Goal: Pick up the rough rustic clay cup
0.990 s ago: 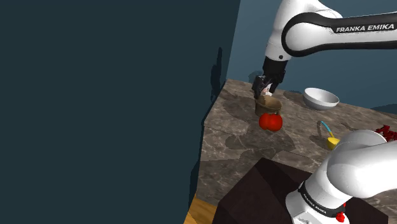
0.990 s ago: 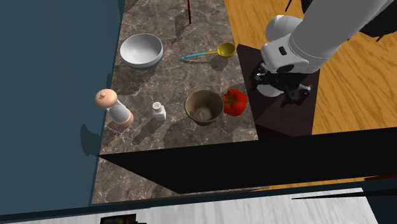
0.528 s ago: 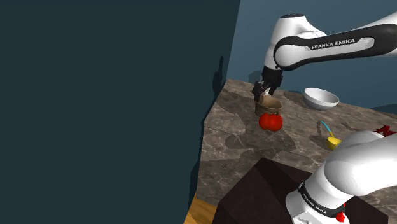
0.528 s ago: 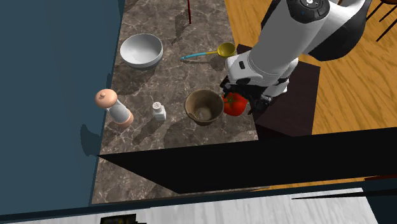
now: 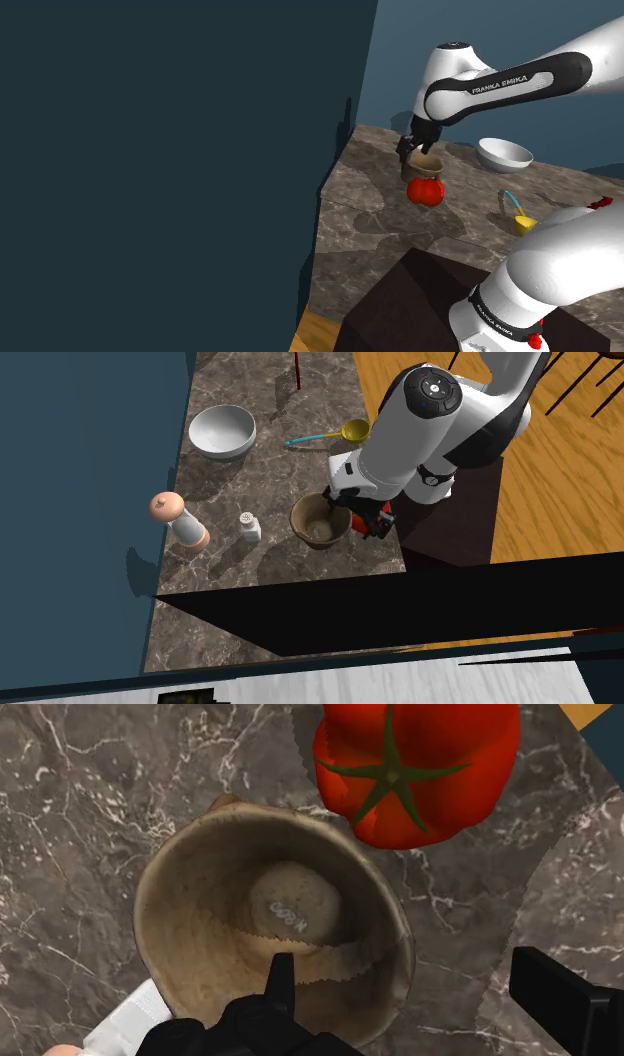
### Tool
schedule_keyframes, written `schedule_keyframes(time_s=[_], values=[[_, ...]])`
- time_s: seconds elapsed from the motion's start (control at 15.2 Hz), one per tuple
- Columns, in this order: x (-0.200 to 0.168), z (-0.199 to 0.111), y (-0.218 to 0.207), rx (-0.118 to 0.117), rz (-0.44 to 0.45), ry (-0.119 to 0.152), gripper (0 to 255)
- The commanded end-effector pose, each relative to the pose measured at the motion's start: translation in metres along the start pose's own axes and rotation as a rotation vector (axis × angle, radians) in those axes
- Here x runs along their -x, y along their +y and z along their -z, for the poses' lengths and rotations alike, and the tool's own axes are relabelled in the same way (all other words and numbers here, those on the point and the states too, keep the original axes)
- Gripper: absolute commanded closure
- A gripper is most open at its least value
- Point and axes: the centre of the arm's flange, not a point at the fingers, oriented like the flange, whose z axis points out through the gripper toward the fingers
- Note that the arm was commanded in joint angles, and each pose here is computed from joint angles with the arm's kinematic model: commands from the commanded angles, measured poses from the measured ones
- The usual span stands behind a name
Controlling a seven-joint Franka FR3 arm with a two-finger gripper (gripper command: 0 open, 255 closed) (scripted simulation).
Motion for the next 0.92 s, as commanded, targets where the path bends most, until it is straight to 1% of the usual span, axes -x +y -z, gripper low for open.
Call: schedule_keyframes(time_s=[0.0,0.13,0.26,0.33,0.86], values=[[0.001,-0.010,-0.002,0.000,0.000,0.001,0],[0.002,-0.024,-0.004,0.000,0.000,0.001,0],[0.002,-0.024,-0.004,0.000,0.000,0.001,0],[0.002,-0.023,-0.004,0.000,0.000,0.001,255],[0.002,-0.024,-0.004,0.000,0.000,0.001,255]])
